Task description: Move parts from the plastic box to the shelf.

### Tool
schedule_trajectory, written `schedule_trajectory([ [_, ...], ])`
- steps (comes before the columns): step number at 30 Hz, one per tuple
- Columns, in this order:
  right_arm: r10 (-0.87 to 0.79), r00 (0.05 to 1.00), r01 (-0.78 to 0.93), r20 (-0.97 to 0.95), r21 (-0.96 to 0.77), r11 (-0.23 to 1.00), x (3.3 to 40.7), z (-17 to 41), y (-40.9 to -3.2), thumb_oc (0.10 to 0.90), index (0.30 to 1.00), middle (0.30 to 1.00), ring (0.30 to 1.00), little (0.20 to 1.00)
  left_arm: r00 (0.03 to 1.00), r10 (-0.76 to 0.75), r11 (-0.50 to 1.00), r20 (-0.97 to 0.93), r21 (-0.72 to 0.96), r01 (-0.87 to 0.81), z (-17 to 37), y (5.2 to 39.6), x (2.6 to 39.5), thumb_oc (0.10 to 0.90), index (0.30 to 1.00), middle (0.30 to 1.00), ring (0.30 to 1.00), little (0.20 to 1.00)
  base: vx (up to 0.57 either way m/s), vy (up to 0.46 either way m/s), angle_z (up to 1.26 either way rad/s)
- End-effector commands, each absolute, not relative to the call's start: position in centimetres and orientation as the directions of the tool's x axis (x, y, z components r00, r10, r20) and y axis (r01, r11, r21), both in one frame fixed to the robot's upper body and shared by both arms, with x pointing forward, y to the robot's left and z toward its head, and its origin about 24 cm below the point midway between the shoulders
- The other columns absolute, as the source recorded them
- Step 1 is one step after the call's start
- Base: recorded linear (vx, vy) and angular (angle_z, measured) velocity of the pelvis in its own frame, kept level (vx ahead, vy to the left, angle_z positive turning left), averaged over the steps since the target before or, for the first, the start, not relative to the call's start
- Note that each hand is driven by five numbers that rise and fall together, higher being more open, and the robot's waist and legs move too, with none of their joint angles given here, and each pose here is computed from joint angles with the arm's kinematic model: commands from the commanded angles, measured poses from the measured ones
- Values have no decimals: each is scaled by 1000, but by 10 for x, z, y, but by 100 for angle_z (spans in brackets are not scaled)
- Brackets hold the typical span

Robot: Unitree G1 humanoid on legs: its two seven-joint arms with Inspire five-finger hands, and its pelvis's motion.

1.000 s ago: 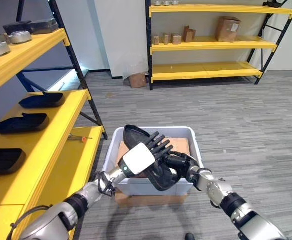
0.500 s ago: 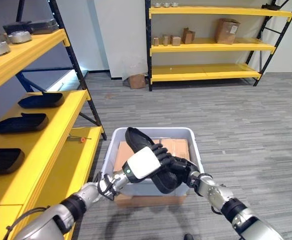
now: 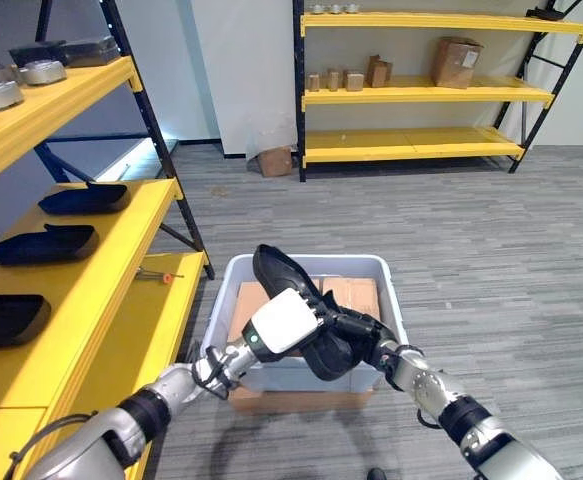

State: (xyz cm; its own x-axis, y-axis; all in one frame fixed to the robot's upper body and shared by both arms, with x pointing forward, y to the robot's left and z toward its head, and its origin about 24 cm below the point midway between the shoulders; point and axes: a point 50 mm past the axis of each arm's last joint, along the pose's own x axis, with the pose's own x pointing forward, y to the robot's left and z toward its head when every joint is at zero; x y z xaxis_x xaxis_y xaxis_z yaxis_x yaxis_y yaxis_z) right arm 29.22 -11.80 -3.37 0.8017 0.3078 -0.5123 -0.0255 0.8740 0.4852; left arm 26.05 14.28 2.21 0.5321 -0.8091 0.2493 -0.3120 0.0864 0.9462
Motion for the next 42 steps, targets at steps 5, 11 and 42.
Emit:
schedule_trajectory([
  [5,403,913,-296,-67,574,763,341,65,-70,900,1000,1000,1000,1000,328,-720,436,611,767,-470,97,90,284,400,300,300,300,300,0,3,1],
  [11,432,901,-377,35,556,741,339,85,-73,900,1000,1000,1000,1000,365,-696,404,618,757,-513,104,105,288,400,300,300,300,300,-7,-20,6],
  [42,139,953,-250,268,443,861,316,174,-175,900,1000,1000,1000,1000,519,-500,146,693,659,-738,108,218,256,400,300,300,300,300,-41,-119,16],
])
